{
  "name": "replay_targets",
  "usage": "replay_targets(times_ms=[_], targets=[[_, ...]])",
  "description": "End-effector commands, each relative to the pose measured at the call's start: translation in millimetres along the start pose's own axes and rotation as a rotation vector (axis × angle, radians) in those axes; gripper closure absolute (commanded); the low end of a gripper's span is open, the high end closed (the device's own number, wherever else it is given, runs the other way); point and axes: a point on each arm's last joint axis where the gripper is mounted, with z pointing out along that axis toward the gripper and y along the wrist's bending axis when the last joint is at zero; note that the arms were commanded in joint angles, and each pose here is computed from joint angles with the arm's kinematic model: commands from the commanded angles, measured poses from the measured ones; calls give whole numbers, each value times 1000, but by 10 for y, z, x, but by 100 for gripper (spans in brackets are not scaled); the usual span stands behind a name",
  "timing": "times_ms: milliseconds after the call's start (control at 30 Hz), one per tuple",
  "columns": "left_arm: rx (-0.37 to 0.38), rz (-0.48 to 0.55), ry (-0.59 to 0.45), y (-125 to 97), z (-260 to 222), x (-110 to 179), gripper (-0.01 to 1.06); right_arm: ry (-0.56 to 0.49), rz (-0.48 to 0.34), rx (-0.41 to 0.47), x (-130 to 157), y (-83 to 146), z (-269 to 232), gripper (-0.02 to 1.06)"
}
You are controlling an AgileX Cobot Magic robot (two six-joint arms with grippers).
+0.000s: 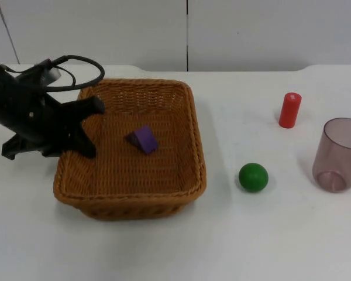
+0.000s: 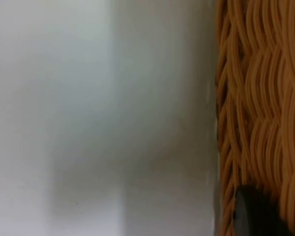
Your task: Pick up the basket with the left hand and place the triangular block into the basket with the right hand.
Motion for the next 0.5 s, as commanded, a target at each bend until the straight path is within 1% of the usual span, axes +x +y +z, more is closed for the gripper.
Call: replay_targets(times_ms=[0, 267, 467], targets=[[17, -22, -33, -62, -21, -46, 105, -23, -1, 9, -6, -8, -9, 0], [18, 0, -30, -58, -12, -42, 105, -23, -1, 9, -6, -8, -9, 0], [50, 31, 9, -87, -13, -6, 104, -27, -1, 9, -10, -8, -9, 0]])
